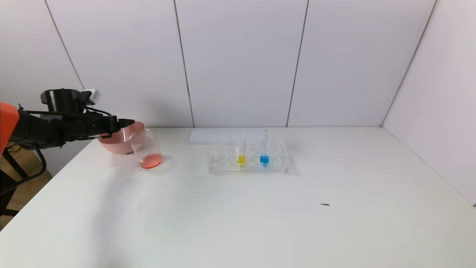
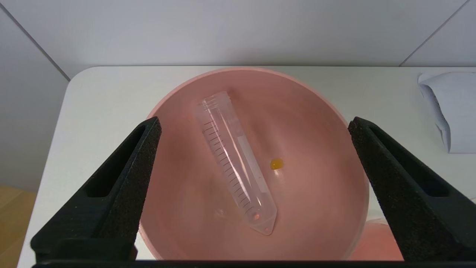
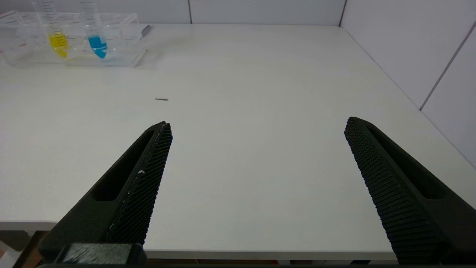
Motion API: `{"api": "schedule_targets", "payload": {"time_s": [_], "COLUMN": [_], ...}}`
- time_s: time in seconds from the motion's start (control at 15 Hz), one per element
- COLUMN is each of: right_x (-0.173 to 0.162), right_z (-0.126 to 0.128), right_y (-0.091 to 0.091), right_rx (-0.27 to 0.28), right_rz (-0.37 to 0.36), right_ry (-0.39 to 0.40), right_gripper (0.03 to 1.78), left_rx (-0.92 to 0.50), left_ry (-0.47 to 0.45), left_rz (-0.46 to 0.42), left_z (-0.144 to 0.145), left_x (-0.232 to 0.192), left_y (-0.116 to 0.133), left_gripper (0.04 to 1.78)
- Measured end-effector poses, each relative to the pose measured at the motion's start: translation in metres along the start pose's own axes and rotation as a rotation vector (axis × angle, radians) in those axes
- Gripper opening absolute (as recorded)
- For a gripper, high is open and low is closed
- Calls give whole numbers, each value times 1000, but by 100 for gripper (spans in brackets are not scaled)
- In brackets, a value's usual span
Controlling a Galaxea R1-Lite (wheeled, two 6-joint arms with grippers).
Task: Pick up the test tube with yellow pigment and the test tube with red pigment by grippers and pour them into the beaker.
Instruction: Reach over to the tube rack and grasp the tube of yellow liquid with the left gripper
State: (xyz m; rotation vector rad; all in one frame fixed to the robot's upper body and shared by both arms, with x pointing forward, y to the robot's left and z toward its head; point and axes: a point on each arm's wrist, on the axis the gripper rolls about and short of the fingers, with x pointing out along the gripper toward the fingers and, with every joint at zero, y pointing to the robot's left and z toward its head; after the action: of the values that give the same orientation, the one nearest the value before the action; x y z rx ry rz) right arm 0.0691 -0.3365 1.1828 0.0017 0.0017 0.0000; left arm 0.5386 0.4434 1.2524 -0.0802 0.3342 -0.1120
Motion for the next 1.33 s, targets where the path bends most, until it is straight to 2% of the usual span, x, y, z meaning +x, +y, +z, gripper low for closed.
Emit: {"api": "schedule_targets", "payload": {"time_s": [0.87, 1.33], "right_x": [0, 0], "right_z": [0, 0], "right_y": [0, 0], "right_rx": [0, 0], "right_rz": [0, 0], "right_ry": [0, 1], "right_gripper": [170, 170], "left_rx": [28, 69], "left_ry": [-68, -124], "left_rz": [-6, -40], "left_z": [34, 44], "left_x": [-55, -95], "left_y": [-23, -54], "left_gripper": [176, 176]}}
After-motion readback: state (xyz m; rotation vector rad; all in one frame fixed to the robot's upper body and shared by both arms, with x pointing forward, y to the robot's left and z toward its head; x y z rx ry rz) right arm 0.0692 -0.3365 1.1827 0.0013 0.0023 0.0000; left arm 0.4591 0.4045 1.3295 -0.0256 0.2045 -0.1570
